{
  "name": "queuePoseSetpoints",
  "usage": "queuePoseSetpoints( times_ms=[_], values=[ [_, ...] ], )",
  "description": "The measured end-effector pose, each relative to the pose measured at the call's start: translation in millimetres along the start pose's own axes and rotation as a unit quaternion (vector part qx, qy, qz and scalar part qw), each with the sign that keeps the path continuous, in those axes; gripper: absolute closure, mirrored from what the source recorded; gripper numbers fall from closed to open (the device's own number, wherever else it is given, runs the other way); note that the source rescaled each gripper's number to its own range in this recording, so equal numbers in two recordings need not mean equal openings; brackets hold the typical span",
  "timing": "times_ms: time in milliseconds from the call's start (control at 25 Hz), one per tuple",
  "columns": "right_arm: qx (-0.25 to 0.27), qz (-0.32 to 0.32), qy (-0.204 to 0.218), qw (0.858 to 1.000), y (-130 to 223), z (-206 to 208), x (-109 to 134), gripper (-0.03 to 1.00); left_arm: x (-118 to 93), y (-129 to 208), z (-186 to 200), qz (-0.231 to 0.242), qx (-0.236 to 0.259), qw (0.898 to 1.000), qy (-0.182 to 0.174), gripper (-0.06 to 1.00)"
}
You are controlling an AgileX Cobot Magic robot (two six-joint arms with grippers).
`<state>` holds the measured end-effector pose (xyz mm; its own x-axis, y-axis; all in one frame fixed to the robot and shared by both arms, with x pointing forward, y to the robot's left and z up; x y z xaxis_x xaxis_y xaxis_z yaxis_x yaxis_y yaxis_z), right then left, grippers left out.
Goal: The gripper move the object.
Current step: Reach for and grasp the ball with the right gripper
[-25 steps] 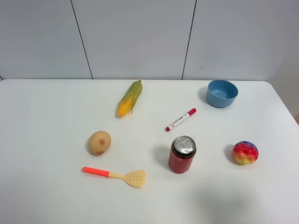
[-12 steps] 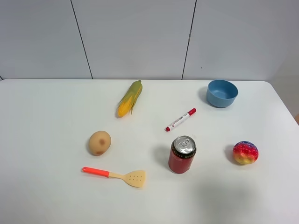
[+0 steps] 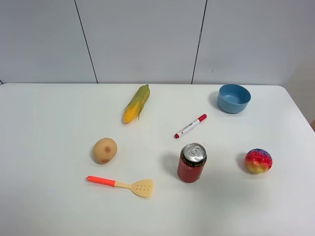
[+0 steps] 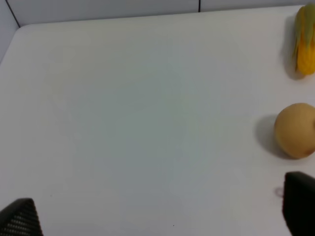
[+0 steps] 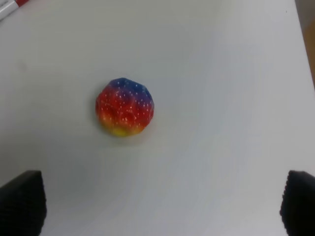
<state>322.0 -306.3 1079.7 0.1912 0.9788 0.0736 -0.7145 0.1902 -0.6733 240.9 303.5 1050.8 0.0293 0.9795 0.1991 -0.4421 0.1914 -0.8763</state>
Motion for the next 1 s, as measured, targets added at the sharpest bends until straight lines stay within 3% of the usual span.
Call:
queuePoseSetpoints(
  times_ms=[360, 640, 1000],
  values=[
    [0.073, 0.001, 0.016, 0.997, -43.0, -29.4, 10.2, 0.01, 0.0, 0.0, 0.0, 0.000, 0.000, 1.000, 0.000, -0.06],
    [0.166, -0.001, 0.035, 0.985, -49.9, -76.1, 15.1, 0.01, 0.0, 0.0, 0.0, 0.000, 0.000, 1.000, 0.000, -0.06],
    [0.207, -0.003, 0.035, 0.978, -54.0, -122.5, 21.3, 0.01, 0.0, 0.0, 0.0, 0.000, 0.000, 1.000, 0.000, -0.06]
  ],
)
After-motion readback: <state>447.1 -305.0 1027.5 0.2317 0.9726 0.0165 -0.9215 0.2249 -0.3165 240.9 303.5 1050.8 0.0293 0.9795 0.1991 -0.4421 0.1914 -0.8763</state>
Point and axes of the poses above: a point on each arm's last joint axis where the gripper is mounted, z pointing back along that axis away from the gripper, x along the wrist's bending axis when the last joint is at zero, y = z × x, the point moved 1 cm from there along -z, pointing out along that axis toward the gripper, and after that the axes turned 10 degrees about -z, right-handed, at the moved point
